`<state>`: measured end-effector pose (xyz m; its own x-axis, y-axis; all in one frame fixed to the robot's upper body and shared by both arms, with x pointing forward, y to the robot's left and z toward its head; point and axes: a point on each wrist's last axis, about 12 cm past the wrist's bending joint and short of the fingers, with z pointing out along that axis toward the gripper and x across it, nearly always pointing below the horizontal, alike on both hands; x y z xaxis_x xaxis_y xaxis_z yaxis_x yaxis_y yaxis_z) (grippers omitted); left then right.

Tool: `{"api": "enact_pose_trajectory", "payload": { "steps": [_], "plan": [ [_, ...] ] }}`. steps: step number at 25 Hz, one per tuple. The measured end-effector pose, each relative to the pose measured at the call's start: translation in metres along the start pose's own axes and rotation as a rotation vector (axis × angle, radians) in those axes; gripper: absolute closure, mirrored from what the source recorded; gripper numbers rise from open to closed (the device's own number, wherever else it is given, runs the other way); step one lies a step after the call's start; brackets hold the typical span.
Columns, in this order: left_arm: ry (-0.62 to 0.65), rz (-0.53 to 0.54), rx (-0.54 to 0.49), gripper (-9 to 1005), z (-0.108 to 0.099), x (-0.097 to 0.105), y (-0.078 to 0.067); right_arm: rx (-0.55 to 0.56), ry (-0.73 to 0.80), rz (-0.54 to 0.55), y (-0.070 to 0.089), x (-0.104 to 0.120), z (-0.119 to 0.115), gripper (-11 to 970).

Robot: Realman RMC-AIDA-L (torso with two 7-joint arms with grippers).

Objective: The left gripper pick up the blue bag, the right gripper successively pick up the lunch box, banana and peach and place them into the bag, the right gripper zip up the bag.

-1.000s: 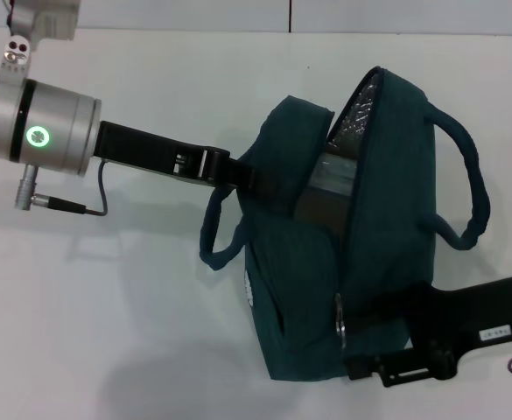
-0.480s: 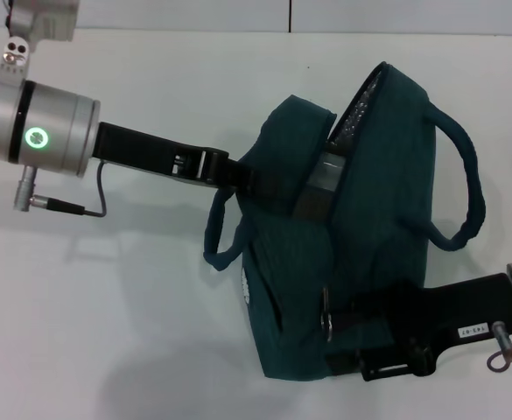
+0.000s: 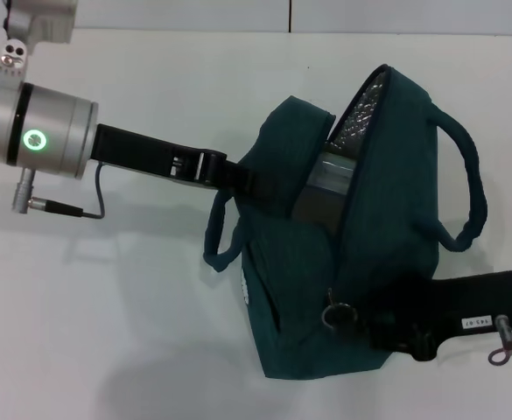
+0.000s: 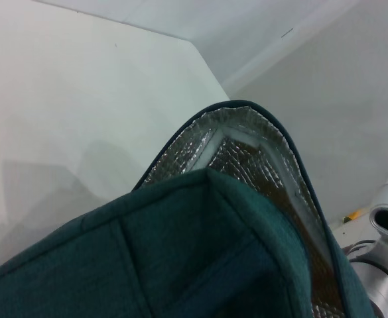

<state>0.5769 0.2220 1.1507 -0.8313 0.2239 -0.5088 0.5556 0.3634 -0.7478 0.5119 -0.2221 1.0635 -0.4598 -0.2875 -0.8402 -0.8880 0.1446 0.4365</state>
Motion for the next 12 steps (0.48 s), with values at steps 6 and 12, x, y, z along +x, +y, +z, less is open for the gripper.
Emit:
{"api": "enact_pose_trajectory", "payload": {
  "steps": [6,12],
  "plan": [
    [0.0,-0.002,-0.001,956,-0.0006,0.0005,0.0005,0.012,-0.022,0.008,0.0009,0.0027,-0.0018,746],
    [0.001,-0.007,0.002,956,-0.0002,0.0021,0.0009,0.013,-0.037,0.016,0.0023,0.0045,-0.0013,869]
  ]
}}
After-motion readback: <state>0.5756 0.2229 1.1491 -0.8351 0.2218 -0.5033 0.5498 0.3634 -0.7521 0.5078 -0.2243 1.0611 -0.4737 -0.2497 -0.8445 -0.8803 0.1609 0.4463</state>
